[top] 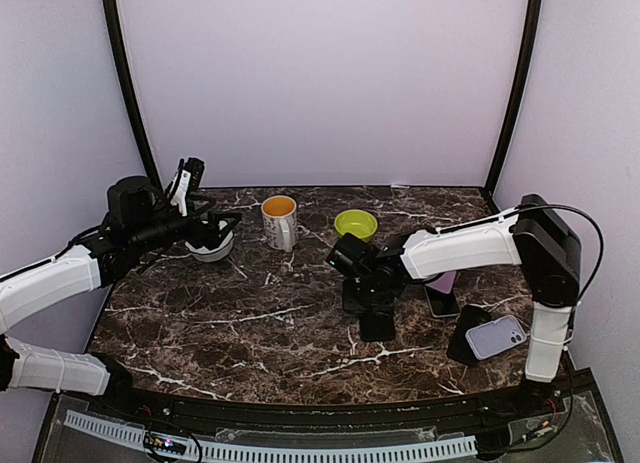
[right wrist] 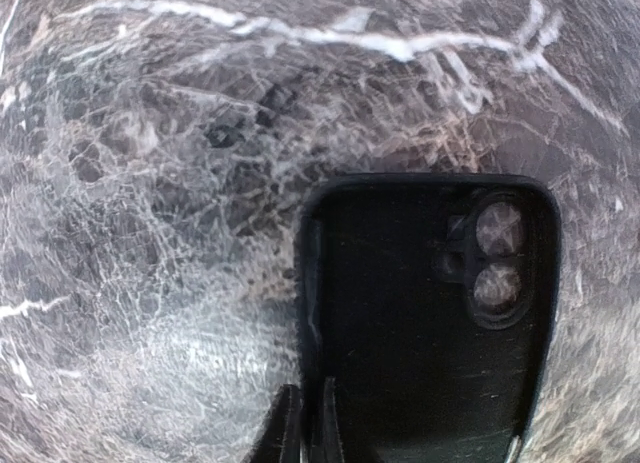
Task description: Put the phone into the phone case
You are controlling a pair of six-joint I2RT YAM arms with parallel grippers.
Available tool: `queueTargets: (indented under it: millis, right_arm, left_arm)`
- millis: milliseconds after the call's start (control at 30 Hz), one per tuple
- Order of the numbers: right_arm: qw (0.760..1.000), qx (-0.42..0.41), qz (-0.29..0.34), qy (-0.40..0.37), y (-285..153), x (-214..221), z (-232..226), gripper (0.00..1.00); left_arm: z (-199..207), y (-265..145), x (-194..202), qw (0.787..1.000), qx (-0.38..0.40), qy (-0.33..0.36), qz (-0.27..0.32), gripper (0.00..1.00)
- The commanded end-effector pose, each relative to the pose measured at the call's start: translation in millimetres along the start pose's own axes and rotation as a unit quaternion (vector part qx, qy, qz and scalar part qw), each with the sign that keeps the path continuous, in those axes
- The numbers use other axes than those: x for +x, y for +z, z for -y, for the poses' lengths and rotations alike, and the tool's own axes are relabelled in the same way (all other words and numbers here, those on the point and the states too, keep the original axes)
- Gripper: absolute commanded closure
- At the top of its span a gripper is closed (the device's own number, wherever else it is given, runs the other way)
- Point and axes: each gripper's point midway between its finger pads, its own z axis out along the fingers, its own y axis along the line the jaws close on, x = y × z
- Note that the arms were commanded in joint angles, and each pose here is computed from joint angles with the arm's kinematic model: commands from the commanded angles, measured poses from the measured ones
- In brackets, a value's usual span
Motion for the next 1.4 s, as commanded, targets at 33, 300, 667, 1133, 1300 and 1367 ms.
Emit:
queueTargets:
  millis: [33, 300, 667, 1133, 1300, 1367]
  right_arm:
    - [1.0, -0.022, 0.004, -0.007, 3.0, -9.9, -10.3, 0.64]
    - [0.997, -0.03, 0.06, -0.031, -50.5, -63.3, 18.2, 0.08]
    - [0.978, 0.193, 0.085, 0.01, -58.1, -107.8, 170.0, 0.01]
    - [0.896, 0.351, 0.066, -0.262, -41.2, -53.0, 160.9, 0.33]
    - [0.87, 0.396, 0.066, -0.285, -31.7, -54.4, 165.0, 0.39]
    - [0.866, 0.401, 0.064, -0.293, -25.6, -55.3, 163.2, 0.42]
  left_arm:
    - [5.1, -0.8, 4.3, 1.0, 0.009, 0.017, -0.002, 0.08]
    - [6.5, 1.2, 8.2, 1.0, 0.012, 0.02, -0.008, 0.08]
    - [9.7, 5.0, 14.6, 0.999, 0.02, 0.021, -0.017, 0.08]
    - [12.1, 10.0, 23.0, 0.999, 0.029, 0.019, -0.03, 0.09]
    - [11.6, 11.5, 25.3, 0.999, 0.03, 0.018, -0.034, 0.09]
    - [12.2, 12.0, 26.2, 0.999, 0.032, 0.017, -0.035, 0.09]
